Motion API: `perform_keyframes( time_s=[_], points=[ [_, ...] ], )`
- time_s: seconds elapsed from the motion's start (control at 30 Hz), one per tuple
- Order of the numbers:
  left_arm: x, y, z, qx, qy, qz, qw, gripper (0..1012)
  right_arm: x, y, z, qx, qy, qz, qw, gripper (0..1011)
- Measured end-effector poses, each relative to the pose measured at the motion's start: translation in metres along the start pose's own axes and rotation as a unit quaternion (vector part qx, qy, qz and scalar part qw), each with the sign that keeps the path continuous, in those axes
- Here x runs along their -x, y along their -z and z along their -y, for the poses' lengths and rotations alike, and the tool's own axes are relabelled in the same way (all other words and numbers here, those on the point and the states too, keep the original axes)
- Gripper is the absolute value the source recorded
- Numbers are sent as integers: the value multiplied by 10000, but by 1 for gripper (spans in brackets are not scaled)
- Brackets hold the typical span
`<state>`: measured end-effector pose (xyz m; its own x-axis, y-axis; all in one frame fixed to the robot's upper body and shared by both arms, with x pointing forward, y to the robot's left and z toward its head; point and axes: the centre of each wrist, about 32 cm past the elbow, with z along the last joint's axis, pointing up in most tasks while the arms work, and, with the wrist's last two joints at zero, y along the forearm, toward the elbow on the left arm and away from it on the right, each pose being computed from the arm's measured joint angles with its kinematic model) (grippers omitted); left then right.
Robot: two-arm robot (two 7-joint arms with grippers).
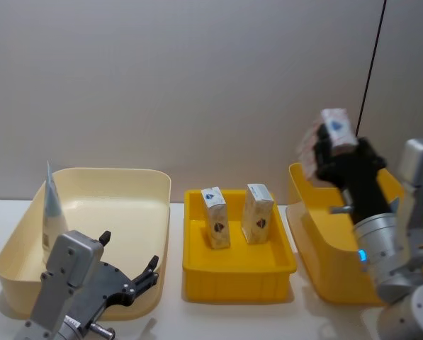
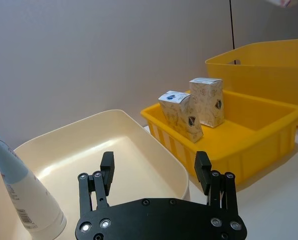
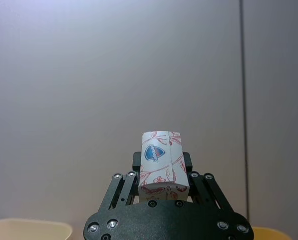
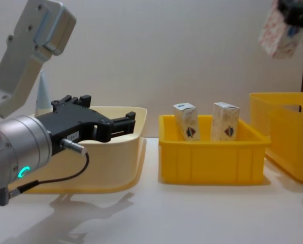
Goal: Bimanual collaborative sorting of washing and personal care products
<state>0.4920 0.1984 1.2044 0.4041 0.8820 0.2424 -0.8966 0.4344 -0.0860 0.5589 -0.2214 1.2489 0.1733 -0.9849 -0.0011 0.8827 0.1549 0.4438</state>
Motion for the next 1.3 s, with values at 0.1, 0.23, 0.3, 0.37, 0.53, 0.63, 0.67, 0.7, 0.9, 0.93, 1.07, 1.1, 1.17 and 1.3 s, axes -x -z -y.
perform_keyframes(
  time_s=[0.1, 0.23, 0.3, 0.37, 0.53, 0.63, 0.67, 0.7, 0.9, 0.93, 1.07, 1.1, 1.17, 1.3],
  points=[
    [0, 0, 0, 0, 0, 0, 10000, 1003, -95, -66, 18, -151, 204, 51, 9997, 412],
    [0, 0, 0, 0, 0, 1, 10000, 1004, -204, -141, 53, -301, 459, 135, 9984, 412],
    [0, 0, 0, 0, 0, 1, 10000, 1003, -262, -182, 78, -372, 596, 188, 9974, 415],
    [0, 0, 0, 0, 0, 1, 10000, 1004, -314, -217, 103, -428, 730, 248, 9961, 415],
    [0, 0, 0, 0, 0, 1, 10000, 1003, -415, -279, 166, -504, 985, 375, 9932, 413],
    [0, 0, 0, 0, 0, 1, 10000, 1003, -471, -309, 205, -510, 1120, 458, 9913, 412],
    [0, 0, 0, 0, 0, 1, 10000, 1003, -499, -326, 227, -505, 1181, 498, 9905, 415],
    [0, 0, 0, 0, 0, 1, 10000, 1003, -510, -332, 238, -494, 1204, 518, 9901, 413],
    [0, 0, 0, 0, 0, 0, 10000, 1004, -582, -371, 310, -346, 1351, 664, 9880, 415],
    [0, 0, 0, 0, 0, 0, 10000, 1003, -586, -373, 314, -320, 1360, 677, 9879, 413],
    [0, 0, 0, 0, 0, 1, 10000, 1003, -609, -387, 346, -163, 1411, 754, 9870, 415],
    [-1, 0, 0, -1, 0, 1, 10000, 1003, -612, -388, 350, -127, 1417, 766, 9869, 413],
    [0, 0, 0, 0, 0, 1, 10000, 1003, -619, -391, 363, -20, 1435, 801, 9864, 415],
    [0, 0, 0, -1, 0, 1, 10000, 1003, -619, -382, 374, 202, 1460, 851, 9854, 415]
  ],
)
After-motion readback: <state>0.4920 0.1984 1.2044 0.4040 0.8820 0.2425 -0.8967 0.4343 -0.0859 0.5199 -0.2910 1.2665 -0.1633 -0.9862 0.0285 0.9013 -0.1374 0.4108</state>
